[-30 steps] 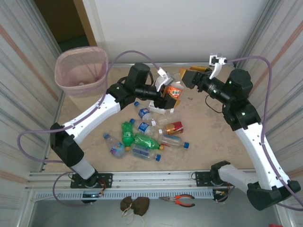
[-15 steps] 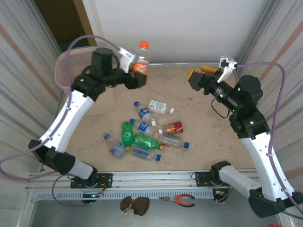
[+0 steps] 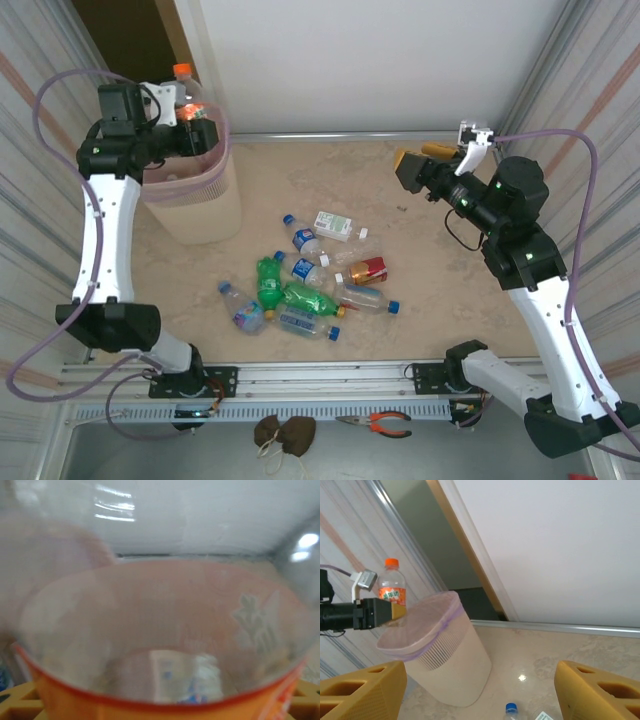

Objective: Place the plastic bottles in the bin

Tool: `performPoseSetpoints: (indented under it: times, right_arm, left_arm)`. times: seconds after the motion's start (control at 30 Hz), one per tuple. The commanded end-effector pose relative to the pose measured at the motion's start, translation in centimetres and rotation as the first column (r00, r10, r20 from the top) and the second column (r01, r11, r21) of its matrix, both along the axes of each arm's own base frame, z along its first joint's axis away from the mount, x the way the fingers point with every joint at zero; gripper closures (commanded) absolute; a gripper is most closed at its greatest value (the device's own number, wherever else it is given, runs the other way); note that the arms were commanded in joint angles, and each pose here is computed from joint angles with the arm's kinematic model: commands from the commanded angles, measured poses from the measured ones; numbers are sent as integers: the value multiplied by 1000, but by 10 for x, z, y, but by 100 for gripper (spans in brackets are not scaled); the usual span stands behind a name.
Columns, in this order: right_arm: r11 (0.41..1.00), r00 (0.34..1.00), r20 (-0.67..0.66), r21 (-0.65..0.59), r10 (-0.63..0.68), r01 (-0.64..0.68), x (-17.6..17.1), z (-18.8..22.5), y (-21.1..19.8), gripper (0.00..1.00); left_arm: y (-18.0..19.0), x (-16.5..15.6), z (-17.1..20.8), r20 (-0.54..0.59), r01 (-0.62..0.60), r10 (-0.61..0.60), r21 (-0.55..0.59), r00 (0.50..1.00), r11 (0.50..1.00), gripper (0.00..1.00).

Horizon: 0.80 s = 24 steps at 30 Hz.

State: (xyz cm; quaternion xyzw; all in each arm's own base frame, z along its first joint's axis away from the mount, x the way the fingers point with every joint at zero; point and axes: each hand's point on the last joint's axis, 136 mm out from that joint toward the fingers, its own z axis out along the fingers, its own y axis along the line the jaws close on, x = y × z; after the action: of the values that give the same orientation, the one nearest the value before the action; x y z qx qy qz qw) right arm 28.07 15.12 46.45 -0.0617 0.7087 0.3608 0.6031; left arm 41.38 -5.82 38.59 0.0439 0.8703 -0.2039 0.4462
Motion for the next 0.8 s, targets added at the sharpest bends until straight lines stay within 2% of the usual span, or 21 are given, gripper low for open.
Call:
performPoseSetpoints:
  times: [0.0,0.4,0.77]
  right_arm:
    - [1000,999,32,-23,-17,18,-3,9,-3,23]
    - [999,1000,27,-32,-16,17,-3,6,-3,23]
    - [999,1000,24,-46,-16,18,-3,4,-4,23]
  left_arm:
    - [16,5,-25,-112,-30,30,-2,993,1000,51]
    - [63,26,-107,-339,-92,104,50,935,994,51]
    - [114,33,-169,-492,-166,263,232,830,958,50]
